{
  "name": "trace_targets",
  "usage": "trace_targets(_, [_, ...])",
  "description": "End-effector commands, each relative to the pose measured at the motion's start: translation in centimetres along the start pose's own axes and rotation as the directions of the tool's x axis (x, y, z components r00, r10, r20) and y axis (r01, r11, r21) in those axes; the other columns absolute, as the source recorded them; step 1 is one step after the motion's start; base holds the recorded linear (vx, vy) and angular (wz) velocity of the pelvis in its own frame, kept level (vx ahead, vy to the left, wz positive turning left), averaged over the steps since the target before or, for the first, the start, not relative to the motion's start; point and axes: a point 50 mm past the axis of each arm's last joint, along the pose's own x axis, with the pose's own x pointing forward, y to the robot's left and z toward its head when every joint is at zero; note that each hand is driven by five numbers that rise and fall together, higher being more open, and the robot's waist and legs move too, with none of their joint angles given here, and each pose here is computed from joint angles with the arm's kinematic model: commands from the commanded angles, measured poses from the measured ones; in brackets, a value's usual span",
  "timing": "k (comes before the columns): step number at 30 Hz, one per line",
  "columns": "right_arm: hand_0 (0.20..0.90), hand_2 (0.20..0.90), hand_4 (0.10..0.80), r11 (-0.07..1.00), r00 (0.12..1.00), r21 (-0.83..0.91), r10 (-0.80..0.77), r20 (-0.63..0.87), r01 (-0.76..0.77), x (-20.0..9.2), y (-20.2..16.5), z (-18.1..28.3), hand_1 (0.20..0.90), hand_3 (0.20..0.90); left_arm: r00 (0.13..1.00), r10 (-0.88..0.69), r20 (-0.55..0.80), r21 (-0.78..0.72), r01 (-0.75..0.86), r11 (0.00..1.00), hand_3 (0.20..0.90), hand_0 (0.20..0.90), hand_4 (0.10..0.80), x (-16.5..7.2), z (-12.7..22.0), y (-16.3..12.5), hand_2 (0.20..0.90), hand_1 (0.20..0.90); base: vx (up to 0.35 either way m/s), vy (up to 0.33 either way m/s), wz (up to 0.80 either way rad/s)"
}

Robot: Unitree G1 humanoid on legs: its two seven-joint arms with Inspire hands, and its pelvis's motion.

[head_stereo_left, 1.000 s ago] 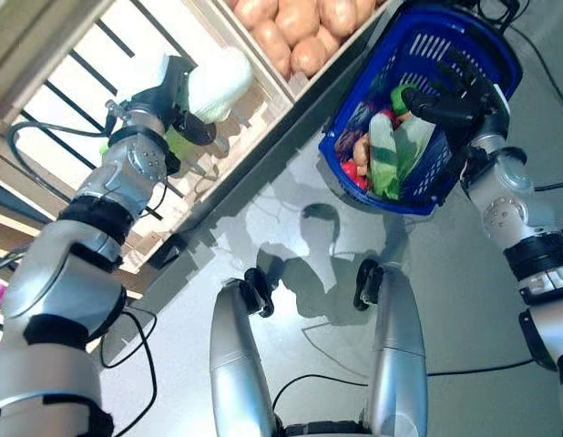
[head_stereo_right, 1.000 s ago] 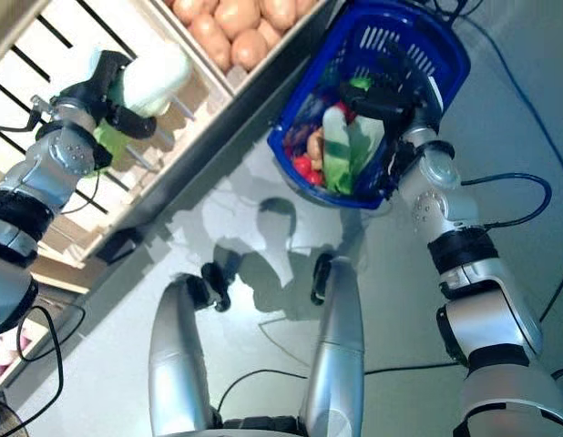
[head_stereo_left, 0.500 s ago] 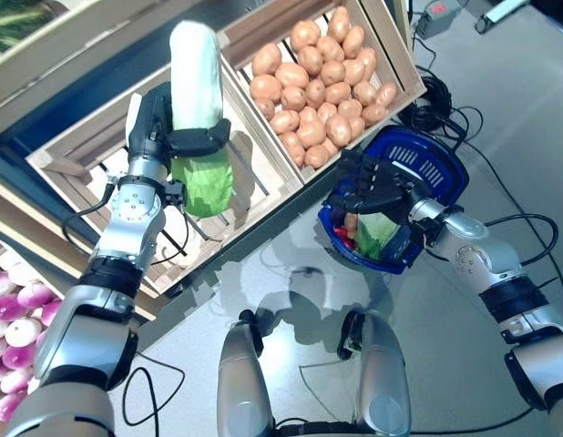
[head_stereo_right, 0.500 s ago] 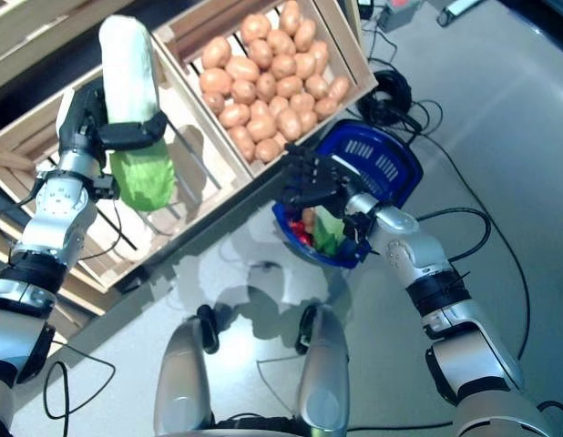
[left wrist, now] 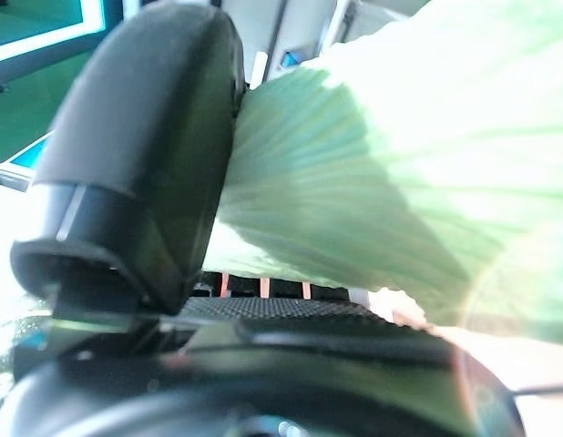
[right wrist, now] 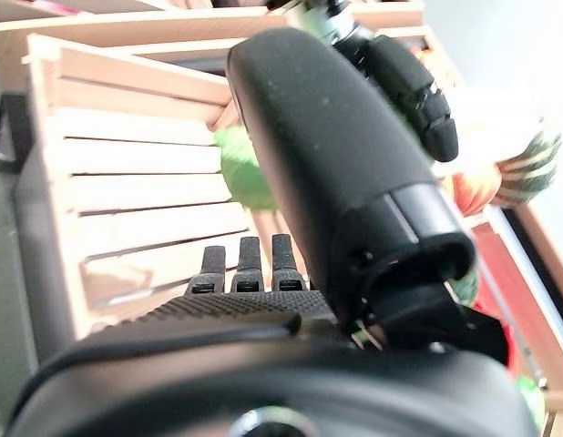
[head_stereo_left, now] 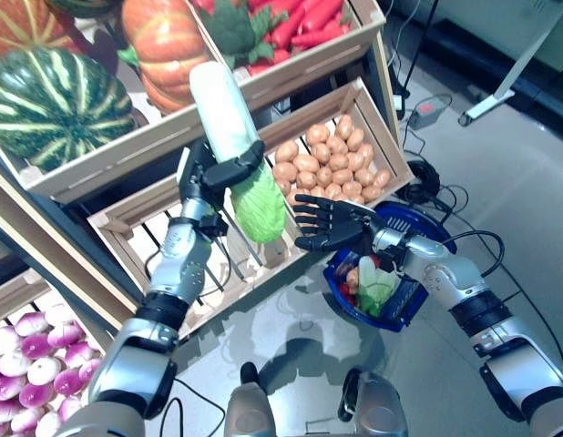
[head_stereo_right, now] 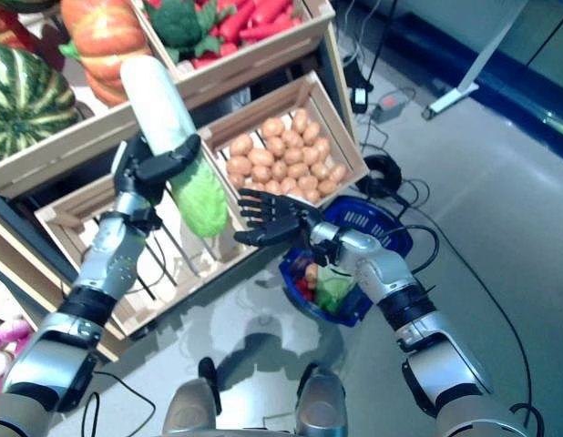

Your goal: Put vegetables into the basket

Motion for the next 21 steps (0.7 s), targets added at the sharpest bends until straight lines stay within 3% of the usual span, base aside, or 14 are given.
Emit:
trace_targets(1, [0.9, 0.9, 0.8, 0.992, 0.983, 0.004, 0.127, 0.132, -0.129, 1.6, 3.3, 1.4, 0.9, 0.9, 0.978, -0.135, 0.162, 0.006, 0.136, 0.991, 0.3, 0.3, 0.4, -0.1, 2.0, -2.4, 0.3, 0.3, 0.069, -0.04, -0.02])
trace_targets(9, [0.9, 0.9, 0.8, 0.993, 0.978, -0.018, 0.122, 0.172, -0.121, 1.1, 3.9, 2.0, 0.9, 0.9, 0.975, -0.209, 0.076, 0.107, 0.201, 0.974, 0.3, 0.3, 0.4, -1.7, -1.0, -4.0, 0.3, 0.3, 0.039, -0.042, 0.03])
trace_targets(16, [0.9, 0.9, 0.8, 0.99, 0.993, -0.139, -0.002, 0.116, 0.019, 1.0, 2.8, 1.4, 0.9, 0.9, 0.962, -0.262, 0.082, 0.013, 0.262, 0.965, 0.3, 0.3, 0.4, -2.4, -2.2, -6.1, 0.3, 0.3, 0.008, -0.011, 0.0])
trace_targets(21, [0.9, 0.9, 0.8, 0.99, 0.994, -0.113, -0.081, 0.075, 0.089, 1.6, 2.4, 0.6, 0.9, 0.9, 0.941, -0.312, 0.132, -0.063, 0.322, 0.945, 0.3, 0.3, 0.4, -2.9, -1.9, -8.4, 0.3, 0.3, 0.0, 0.0, 0.0])
